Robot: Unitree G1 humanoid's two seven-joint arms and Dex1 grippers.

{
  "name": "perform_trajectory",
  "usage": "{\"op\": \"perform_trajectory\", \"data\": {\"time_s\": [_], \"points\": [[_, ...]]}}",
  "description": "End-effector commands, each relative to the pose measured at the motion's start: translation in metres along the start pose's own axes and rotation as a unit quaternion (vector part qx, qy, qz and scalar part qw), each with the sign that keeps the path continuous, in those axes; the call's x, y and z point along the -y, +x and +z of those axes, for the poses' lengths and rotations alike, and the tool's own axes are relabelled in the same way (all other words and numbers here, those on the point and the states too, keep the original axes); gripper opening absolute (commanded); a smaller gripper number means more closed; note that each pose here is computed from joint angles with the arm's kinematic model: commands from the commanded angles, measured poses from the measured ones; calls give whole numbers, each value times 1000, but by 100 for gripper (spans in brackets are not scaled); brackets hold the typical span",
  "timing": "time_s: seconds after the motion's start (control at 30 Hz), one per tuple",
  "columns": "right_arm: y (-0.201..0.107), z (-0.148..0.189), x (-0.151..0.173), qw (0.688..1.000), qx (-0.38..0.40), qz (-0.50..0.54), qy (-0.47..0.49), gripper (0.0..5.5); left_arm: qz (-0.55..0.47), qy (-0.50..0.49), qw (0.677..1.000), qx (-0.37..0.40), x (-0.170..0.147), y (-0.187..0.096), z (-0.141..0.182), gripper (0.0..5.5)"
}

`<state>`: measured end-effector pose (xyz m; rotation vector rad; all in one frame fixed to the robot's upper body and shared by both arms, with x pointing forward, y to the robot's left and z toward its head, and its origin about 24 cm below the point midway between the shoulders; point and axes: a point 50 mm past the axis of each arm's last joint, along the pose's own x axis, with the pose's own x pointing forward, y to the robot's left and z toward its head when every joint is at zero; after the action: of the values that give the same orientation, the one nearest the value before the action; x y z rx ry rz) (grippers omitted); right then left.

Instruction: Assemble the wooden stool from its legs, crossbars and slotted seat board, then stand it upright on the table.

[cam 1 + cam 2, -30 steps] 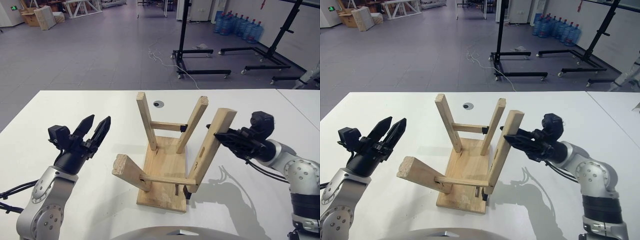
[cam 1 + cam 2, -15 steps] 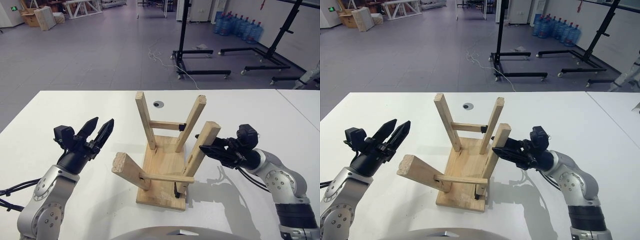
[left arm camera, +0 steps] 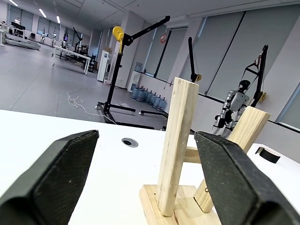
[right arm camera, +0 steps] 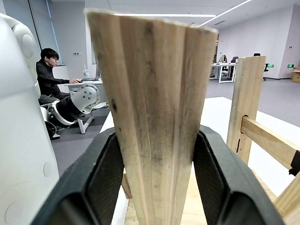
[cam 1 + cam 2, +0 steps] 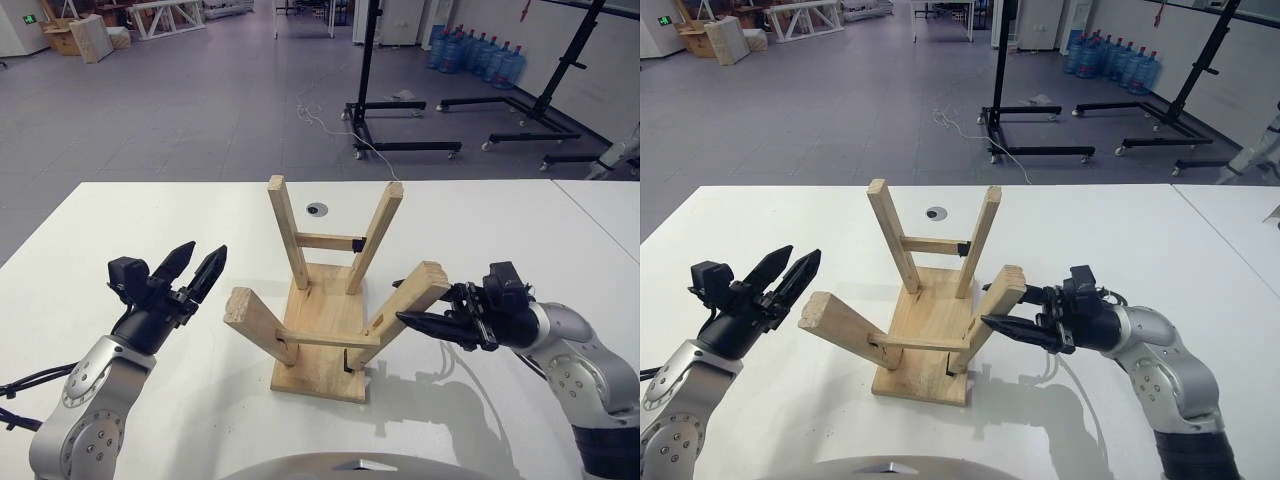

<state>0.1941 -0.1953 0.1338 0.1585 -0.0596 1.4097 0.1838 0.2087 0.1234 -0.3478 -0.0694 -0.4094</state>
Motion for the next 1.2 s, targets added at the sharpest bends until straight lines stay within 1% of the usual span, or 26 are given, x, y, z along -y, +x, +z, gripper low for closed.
{"op": "perform_trajectory", "data": {"time_s": [0.03,0.23,0.37,0.5,0.67,0.87,1.2], "points": [[1,-1,-5,1000,-18,15,9,203,4,5,1000,-2,1,-2,-2,374],[-3,-4,-10,1000,1,-3,4,203,8,6,1000,-2,-1,-2,-3,374],[-2,-5,-5,999,35,-33,-9,203,11,9,1000,3,-2,-2,-1,374],[-14,-17,-3,997,55,-59,5,203,10,11,1000,6,-3,0,-1,374],[-21,-29,-10,999,40,-29,15,203,11,15,1000,10,-3,0,1,374],[-16,-27,-10,999,40,-13,-11,203,7,18,1000,16,-2,2,4,374],[-3,-20,-8,998,46,1,-50,203,4,16,1000,14,2,4,-1,374]]}}
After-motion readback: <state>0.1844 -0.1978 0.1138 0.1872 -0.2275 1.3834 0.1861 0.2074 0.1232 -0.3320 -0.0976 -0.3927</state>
